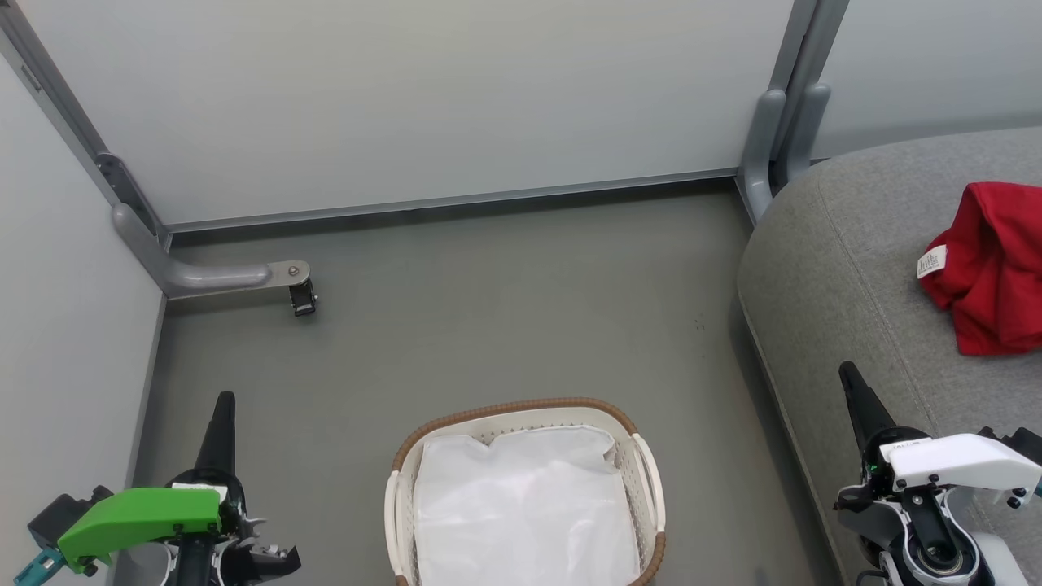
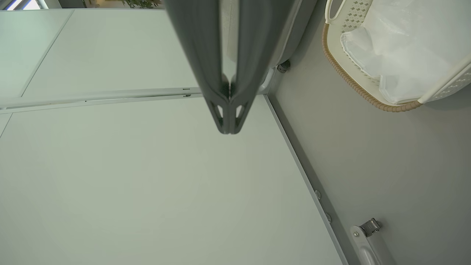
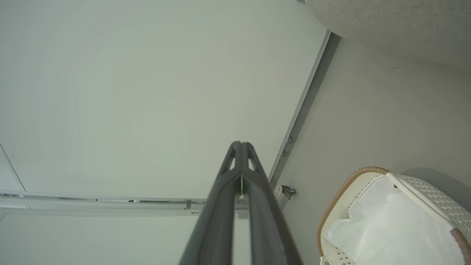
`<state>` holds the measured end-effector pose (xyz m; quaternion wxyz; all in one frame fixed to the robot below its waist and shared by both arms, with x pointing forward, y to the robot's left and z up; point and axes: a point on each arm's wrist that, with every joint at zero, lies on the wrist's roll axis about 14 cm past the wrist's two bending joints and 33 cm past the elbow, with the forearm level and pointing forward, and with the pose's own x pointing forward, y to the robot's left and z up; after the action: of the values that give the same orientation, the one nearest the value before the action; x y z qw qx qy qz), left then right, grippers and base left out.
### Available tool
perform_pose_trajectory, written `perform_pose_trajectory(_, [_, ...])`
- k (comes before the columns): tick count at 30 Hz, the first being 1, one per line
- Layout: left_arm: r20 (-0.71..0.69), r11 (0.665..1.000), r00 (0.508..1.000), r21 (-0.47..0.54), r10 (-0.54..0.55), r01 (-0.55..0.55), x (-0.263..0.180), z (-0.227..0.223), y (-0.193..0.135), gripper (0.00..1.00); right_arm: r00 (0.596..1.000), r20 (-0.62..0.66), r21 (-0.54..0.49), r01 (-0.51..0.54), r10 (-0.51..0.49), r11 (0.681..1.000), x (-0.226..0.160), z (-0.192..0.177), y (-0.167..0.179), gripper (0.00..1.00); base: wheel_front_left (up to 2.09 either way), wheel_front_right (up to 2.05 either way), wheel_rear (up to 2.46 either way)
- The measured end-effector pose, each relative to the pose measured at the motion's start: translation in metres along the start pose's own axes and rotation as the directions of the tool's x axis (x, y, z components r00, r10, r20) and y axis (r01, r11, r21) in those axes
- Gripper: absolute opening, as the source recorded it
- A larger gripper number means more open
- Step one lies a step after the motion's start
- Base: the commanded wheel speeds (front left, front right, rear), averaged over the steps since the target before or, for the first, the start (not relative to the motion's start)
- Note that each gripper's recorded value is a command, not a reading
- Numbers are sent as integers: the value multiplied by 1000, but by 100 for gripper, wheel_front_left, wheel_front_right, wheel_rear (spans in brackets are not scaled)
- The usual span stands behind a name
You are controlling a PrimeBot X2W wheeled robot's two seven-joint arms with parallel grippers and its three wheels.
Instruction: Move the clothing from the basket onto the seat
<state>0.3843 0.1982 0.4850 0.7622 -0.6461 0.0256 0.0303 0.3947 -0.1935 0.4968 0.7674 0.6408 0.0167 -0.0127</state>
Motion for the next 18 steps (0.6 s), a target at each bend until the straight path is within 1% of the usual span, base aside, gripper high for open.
perform_pose_trajectory(18, [-6,992,999,-121,-41,40,0,2,-11,0,1000,5,131,-27,27,991,-4,5,6,0,0,0,0])
